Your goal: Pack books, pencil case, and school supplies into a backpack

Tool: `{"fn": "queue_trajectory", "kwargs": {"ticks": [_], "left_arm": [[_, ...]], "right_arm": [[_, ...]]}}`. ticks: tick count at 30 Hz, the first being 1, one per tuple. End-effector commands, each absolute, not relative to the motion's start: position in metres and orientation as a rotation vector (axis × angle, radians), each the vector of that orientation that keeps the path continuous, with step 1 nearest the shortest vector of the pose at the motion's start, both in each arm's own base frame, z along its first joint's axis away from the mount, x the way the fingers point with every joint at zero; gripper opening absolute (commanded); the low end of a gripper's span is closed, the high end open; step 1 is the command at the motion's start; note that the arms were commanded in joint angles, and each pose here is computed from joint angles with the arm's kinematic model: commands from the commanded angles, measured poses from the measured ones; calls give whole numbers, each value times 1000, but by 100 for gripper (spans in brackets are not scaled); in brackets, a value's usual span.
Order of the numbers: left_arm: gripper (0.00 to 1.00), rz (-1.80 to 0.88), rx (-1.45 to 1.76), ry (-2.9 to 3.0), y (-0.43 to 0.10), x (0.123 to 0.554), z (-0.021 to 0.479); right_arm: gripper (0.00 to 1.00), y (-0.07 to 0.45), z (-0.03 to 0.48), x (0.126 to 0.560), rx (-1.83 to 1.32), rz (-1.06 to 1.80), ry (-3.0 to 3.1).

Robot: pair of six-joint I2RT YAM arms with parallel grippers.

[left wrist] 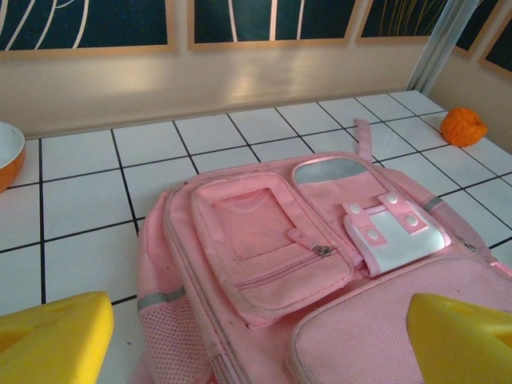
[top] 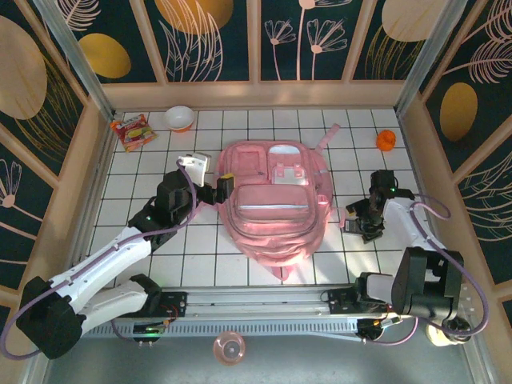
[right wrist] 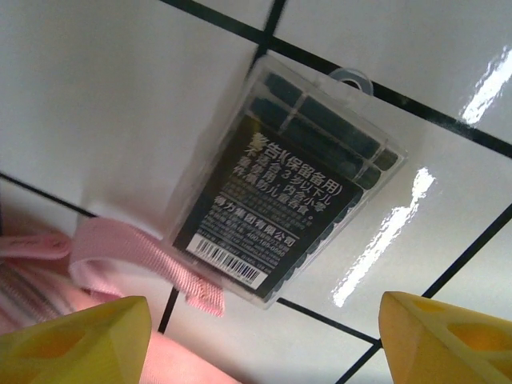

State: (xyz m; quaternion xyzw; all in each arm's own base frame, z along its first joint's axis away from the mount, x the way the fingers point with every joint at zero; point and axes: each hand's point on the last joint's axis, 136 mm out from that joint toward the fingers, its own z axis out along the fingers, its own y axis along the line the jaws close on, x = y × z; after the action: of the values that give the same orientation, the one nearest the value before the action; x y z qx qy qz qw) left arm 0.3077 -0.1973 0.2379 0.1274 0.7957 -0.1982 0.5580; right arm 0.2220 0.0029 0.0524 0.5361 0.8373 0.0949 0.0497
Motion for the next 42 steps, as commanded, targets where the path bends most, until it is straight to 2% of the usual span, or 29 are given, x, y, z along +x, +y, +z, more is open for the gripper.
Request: {"fn": "queue_trajectory", "kwargs": {"ticks": [1, 6, 14, 17, 20, 25, 31, 38, 42], "left_arm": [[93, -476, 261, 1859, -195, 310, 242], [94, -483, 250, 1869, -195, 310, 238], [94, -487, 247, 1885, -197, 312, 232], [94, -484, 247, 1890, -198, 313, 229], [94, -482, 249, 1895, -199, 315, 228], [94, -485, 257, 1895, -201, 316, 229], [94, -485, 265, 1897, -203, 317, 229], [94, -502, 263, 1900, -204, 315, 229], [94, -501, 263, 1903, -204, 315, 229]], "right_arm": [[76, -1, 39, 221, 1766, 250, 2493], [82, -1, 26, 223, 1804, 229, 2515], [82, 5, 11, 225, 1870, 224, 2563], [77, 9, 5, 222, 1915, 237, 2574], [66, 11, -3, 217, 1955, 229, 2585], [68, 10, -9, 210, 1994, 214, 2593], [66, 3, 1, 208, 1955, 170, 2605], [80, -2, 22, 210, 1965, 196, 2536], [85, 0, 23, 216, 1979, 221, 2521]]}}
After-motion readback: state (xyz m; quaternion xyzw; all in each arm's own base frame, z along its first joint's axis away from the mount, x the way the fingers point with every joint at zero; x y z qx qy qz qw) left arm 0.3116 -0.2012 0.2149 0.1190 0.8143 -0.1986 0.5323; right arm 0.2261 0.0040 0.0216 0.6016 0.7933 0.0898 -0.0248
